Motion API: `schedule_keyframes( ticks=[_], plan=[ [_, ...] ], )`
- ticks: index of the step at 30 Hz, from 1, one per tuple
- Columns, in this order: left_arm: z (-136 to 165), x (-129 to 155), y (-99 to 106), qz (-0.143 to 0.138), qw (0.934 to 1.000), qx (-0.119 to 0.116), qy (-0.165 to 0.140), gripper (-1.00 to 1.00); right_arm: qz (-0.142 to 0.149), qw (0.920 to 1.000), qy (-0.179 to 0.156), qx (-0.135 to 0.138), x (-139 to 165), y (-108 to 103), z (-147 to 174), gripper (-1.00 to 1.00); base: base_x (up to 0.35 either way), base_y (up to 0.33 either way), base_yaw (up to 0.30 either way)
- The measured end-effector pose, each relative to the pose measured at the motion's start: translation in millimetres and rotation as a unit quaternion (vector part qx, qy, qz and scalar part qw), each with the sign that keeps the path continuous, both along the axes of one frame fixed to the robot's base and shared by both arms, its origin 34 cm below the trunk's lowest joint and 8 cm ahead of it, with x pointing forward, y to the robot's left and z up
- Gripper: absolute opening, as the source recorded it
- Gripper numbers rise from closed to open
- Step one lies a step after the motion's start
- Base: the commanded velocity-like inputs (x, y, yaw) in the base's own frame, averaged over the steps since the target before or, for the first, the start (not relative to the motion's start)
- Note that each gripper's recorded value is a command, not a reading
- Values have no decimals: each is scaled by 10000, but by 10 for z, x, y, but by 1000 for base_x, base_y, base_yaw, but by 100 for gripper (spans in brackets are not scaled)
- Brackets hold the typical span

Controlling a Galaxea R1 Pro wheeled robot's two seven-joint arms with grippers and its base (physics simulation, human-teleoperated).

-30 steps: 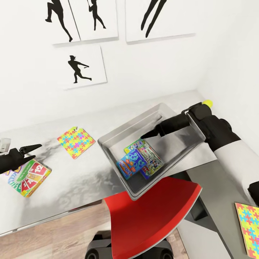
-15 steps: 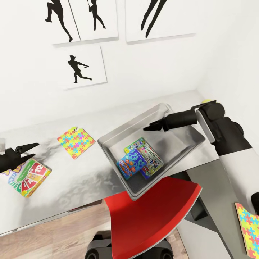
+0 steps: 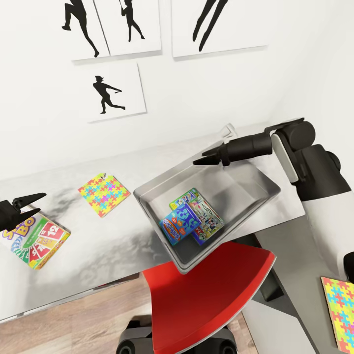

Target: Put all the toys in the child's room - the three board games (two on the bed and one on the table), the two jigsaw puzzles on the table, and the tennis ball on the table - inside the toy box on the table in the child's room.

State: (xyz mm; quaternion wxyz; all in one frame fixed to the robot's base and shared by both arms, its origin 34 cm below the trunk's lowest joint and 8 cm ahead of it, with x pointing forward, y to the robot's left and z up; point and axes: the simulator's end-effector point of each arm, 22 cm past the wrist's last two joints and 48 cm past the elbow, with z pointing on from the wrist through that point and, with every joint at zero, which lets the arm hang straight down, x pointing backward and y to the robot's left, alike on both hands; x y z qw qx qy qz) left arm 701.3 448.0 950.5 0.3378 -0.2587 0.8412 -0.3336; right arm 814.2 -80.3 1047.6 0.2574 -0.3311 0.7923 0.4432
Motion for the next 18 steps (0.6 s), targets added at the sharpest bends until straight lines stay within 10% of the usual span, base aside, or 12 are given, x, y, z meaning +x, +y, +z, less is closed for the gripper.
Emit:
schedule_keyframes(
  ticks=[18],
  plan=[
    [0, 0, 0, 0, 10000, 0, 0, 100, 0, 10000, 0, 0, 0, 0, 0, 100, 0, 0, 0]
  ],
)
